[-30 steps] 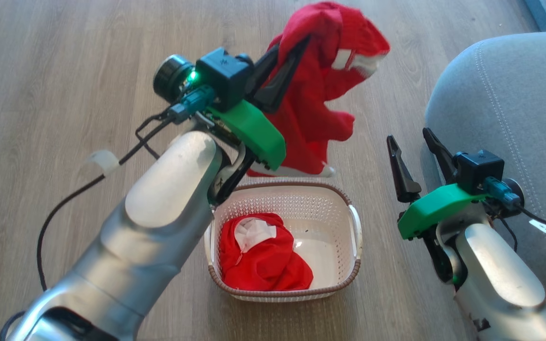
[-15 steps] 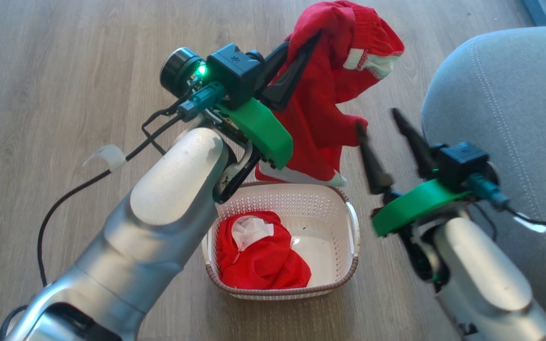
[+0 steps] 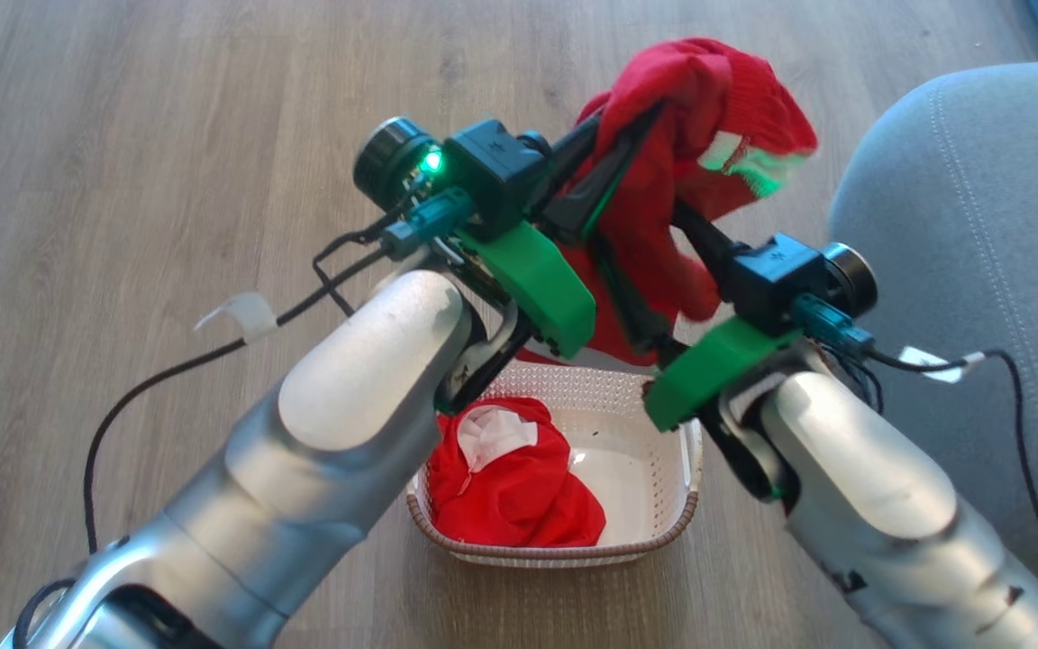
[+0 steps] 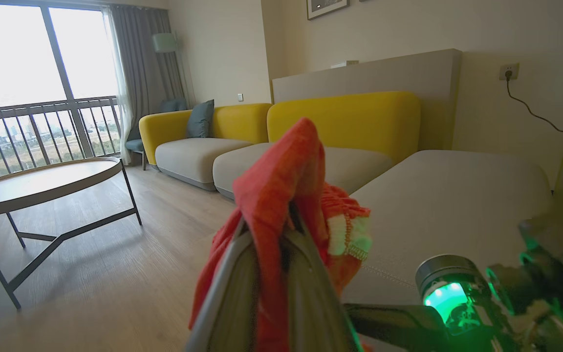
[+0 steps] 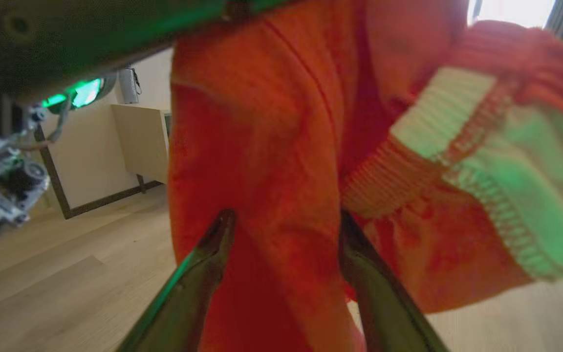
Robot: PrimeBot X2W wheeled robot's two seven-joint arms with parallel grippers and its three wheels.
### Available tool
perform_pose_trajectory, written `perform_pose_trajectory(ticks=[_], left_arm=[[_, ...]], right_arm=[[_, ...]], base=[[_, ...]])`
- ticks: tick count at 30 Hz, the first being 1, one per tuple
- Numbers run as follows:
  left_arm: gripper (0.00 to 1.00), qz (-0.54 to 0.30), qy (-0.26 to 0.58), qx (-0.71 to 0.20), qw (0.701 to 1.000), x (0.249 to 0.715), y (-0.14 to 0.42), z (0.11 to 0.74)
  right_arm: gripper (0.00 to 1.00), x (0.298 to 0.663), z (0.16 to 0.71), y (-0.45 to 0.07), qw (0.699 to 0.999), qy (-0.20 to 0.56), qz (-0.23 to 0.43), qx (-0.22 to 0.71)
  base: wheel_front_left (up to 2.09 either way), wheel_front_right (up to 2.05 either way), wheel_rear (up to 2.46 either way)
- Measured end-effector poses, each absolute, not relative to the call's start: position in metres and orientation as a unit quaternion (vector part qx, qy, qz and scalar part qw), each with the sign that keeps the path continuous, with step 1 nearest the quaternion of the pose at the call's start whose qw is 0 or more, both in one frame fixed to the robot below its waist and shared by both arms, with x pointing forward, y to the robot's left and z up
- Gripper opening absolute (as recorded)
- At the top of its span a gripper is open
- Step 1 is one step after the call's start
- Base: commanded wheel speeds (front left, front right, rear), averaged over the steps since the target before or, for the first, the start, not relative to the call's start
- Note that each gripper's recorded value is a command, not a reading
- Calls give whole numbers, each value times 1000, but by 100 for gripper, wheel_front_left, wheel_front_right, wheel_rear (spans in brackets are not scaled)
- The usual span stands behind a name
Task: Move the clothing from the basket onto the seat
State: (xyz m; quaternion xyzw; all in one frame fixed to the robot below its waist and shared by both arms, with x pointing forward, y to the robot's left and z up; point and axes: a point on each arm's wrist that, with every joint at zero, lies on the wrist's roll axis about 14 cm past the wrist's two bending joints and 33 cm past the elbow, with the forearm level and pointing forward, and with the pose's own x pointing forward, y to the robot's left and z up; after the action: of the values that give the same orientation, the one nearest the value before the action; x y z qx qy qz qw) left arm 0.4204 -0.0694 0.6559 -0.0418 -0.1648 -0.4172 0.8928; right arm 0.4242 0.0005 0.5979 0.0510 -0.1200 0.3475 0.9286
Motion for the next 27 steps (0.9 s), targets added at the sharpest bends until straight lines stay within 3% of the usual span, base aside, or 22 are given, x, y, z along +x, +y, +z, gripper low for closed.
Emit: perform_pose_trajectory(ticks=[4, 5, 6, 13, 14, 15, 27], left_arm=[[0, -419, -157, -40, 893, 416, -70, 649], [0, -419, -154, -40, 894, 416, -70, 647], [0, -417, -149, -43, 895, 415, -69, 643], [0, -413, -142, -42, 898, 418, -68, 637], [12, -413, -141, -44, 899, 419, -68, 637], [100, -413, -140, -45, 899, 420, -68, 636], [100, -421, -80, -39, 903, 429, -76, 587]], right_arm=[[100, 425, 594, 16, 923, -112, 365, 42], [76, 426, 589, 18, 924, -104, 366, 40], [0, 428, 582, 20, 925, -93, 365, 42], [0, 431, 581, 20, 926, -89, 363, 53], [0, 432, 583, 19, 926, -93, 361, 55], [0, 433, 586, 16, 927, -96, 358, 57], [0, 437, 582, -54, 954, -107, 266, 85]], base=[[0, 0, 0], [0, 0, 0], [0, 0, 0], [0, 0, 0], [0, 0, 0], [0, 0, 0], [0, 0, 0]])
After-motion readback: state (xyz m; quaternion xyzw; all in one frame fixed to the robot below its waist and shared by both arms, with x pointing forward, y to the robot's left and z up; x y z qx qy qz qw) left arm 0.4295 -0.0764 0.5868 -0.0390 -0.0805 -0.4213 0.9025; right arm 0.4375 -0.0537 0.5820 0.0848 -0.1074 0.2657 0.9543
